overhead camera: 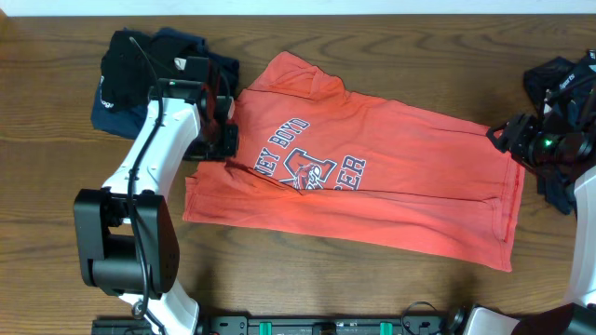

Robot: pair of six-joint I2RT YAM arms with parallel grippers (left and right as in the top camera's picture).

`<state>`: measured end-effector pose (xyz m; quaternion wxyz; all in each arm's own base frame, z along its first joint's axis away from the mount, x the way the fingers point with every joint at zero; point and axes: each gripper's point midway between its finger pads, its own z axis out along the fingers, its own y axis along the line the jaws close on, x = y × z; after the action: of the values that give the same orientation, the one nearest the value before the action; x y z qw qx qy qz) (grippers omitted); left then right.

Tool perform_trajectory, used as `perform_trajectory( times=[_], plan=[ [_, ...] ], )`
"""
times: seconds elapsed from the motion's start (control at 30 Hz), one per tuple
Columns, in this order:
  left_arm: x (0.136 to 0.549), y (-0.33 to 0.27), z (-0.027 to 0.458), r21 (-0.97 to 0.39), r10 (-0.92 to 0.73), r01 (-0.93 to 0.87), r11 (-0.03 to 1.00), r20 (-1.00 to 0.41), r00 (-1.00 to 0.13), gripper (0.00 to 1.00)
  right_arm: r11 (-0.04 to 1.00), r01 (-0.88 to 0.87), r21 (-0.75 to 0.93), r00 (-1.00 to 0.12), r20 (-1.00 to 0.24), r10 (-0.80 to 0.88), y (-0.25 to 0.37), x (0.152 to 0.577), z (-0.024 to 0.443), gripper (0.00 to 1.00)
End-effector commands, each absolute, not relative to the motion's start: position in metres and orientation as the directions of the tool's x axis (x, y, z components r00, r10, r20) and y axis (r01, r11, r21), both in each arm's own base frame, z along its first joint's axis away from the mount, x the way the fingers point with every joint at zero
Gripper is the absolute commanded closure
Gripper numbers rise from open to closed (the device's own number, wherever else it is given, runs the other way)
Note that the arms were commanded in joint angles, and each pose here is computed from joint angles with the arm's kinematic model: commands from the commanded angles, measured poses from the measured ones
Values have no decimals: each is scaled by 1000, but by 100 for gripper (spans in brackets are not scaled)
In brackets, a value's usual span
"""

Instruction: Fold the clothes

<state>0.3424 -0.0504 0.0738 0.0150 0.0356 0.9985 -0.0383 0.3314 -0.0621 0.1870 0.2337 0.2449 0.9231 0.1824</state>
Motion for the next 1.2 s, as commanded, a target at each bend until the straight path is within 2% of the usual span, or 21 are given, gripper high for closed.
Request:
perform_trajectory(
  times=[0.0,0.03,0.13,0.17,0.27,0.43,0.63,0.83,0.93,1.0,1.1,1.17],
  plan=[
    [335,-44,75,-38,71,71,997,-7,-997,86,829,342,443,-776,-365,515,-61,334,192,42],
    [335,-44,75,-38,71,72,997,-4,-997,76,829,341,443,-775,-366,515,-61,334,192,42],
    [331,-49,76,-70,64,64,995,9,-998,58,829,340,443,-774,-368,515,-61,335,192,42],
    [331,-55,76,-102,59,57,993,11,-998,53,829,340,443,-774,-368,515,-61,335,192,42],
    [334,-74,77,-195,67,67,979,-6,-998,50,829,341,443,-774,-368,515,-61,335,192,42],
    [340,-89,66,-198,107,109,974,-19,-994,50,829,341,443,-775,-366,515,-61,334,192,42],
    [333,-97,36,-188,137,127,974,40,-990,50,827,345,443,-778,-358,516,-61,333,191,42],
    [334,-70,22,-34,134,132,991,67,-989,50,826,348,443,-781,-350,517,-60,331,190,41],
    [333,-65,23,-7,134,134,991,70,-989,50,826,349,443,-782,-349,517,-60,331,190,42],
    [331,-65,23,-6,122,122,992,82,-989,54,826,348,443,-782,-349,517,-60,331,190,41],
    [326,-64,23,-4,107,107,994,102,-989,71,826,348,443,-781,-350,517,-60,331,190,41],
    [324,-65,23,-8,107,107,994,110,-988,73,826,348,443,-781,-351,517,-60,331,190,41]
  ],
)
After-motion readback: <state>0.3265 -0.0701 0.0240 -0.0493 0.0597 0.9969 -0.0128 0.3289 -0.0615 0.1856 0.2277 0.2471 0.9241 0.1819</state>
